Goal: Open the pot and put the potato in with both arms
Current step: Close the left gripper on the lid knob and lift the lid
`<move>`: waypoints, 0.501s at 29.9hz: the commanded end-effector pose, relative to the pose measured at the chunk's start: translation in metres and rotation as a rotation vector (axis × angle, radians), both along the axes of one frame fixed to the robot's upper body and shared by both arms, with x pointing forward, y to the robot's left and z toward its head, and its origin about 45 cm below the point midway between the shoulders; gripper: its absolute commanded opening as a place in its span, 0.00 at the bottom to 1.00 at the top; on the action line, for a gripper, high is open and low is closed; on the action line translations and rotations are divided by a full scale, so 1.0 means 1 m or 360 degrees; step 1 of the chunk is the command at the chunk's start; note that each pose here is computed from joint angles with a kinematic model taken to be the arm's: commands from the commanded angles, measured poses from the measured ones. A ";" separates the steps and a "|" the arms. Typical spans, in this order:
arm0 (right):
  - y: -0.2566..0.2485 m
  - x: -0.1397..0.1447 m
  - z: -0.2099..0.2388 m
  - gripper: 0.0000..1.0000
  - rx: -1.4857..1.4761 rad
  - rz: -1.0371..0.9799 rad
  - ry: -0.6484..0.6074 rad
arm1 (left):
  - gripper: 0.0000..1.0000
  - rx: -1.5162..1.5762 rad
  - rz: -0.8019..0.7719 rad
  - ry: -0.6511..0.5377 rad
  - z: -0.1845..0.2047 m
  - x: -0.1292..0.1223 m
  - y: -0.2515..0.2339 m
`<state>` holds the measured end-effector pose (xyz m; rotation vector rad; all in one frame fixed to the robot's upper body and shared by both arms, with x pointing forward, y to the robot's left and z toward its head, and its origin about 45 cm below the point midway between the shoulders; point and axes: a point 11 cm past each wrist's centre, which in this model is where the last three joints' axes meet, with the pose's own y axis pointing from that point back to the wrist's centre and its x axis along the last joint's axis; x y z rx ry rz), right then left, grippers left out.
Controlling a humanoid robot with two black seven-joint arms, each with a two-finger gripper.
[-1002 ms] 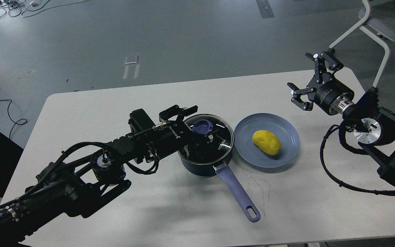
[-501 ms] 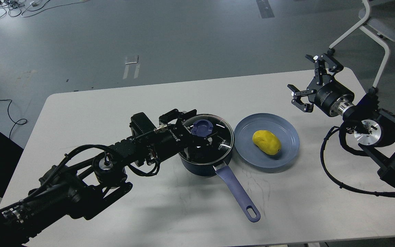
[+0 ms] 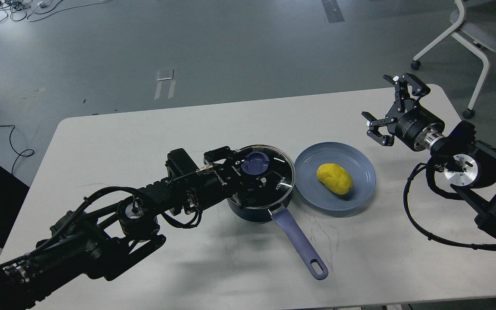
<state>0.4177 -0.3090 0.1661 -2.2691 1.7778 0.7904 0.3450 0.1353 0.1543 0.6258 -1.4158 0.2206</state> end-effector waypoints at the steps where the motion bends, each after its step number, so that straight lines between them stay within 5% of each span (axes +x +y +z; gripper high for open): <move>1: 0.000 0.000 -0.001 1.00 0.0000 -0.0002 0.0002 | 0.75 -0.0001 0.0001 0.0004 -0.001 -0.001 0.000; 4: -0.001 0.000 -0.001 1.00 -0.0002 -0.0006 0.0005 | 0.71 -0.0014 -0.0001 -0.0007 0.000 -0.001 -0.002; 9: -0.006 0.000 -0.005 1.00 -0.0014 -0.0027 0.0021 | 0.24 -0.0009 0.0002 -0.0012 0.001 0.000 0.001; 15: -0.006 0.000 -0.004 1.00 -0.0014 -0.0028 0.0016 | 0.21 -0.0002 0.0013 -0.0030 0.005 0.004 0.005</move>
